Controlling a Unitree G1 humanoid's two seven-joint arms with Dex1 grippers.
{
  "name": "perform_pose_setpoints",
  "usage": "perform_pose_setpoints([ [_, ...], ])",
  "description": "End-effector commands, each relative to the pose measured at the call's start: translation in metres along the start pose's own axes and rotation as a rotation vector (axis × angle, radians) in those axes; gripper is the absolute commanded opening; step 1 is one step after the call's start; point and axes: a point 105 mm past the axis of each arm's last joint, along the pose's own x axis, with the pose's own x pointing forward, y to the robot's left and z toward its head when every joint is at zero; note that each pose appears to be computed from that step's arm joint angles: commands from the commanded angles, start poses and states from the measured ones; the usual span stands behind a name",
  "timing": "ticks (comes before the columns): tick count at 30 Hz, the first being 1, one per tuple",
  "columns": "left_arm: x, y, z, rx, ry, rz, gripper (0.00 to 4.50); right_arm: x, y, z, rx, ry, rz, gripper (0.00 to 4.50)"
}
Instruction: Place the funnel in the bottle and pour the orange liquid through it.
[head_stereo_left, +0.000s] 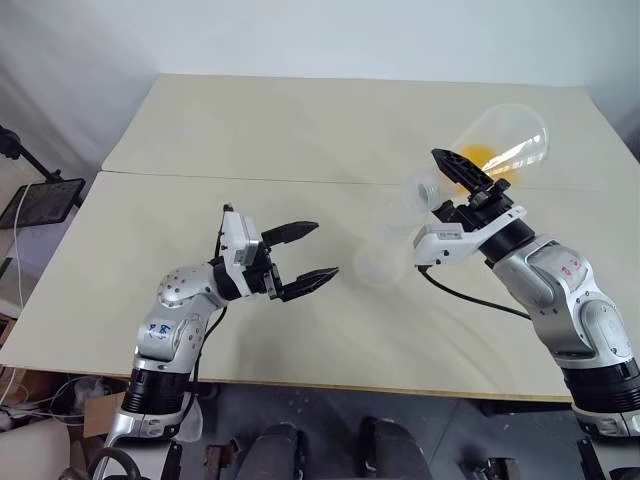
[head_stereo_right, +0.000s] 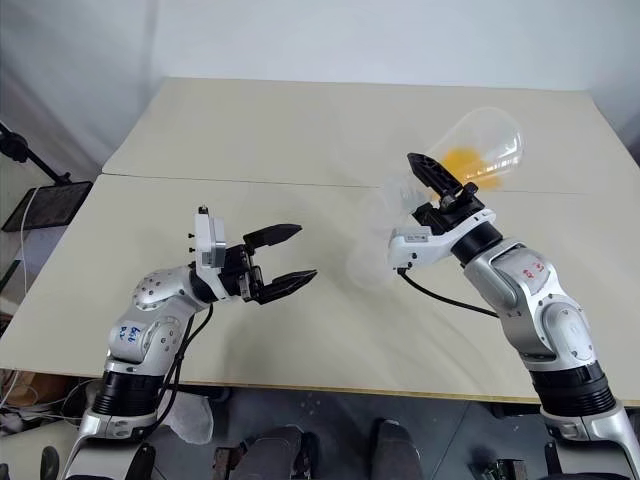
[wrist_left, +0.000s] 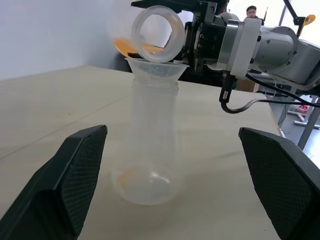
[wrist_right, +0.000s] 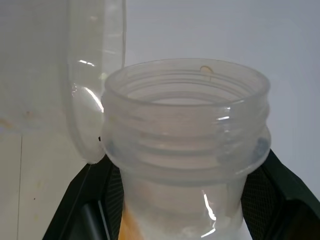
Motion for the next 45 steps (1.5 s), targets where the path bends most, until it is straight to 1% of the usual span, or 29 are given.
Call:
perform_pose_setpoints([
  [1,-0.0006,-0.0027,0.0113,0.043,-0.038,-0.003,4.50,0.0019,-0.0223,0.0017,-0.052,-0.019,-0.078,2.56],
  [5,-0.0007,-0.0027,0.0113,0.042,-0.038,-0.001,4.50,0.0028,-0.0246,0.0018,-0.100,-0.022,-0.089,2.56],
  [24,0.0029,-0.0046,0.0093,0.032,-0.044,-0.014,4.50,0.0011,-0.0281,-0.0018,-0.171,-0.020,-0.101,2.56],
  [45,0.0031,-0.0059,0.0082,0.032,-0.046,-0.013,4.50,-0.0014,-0.0284,-0.0017,-0.195,-0.033,-0.111,2.56],
])
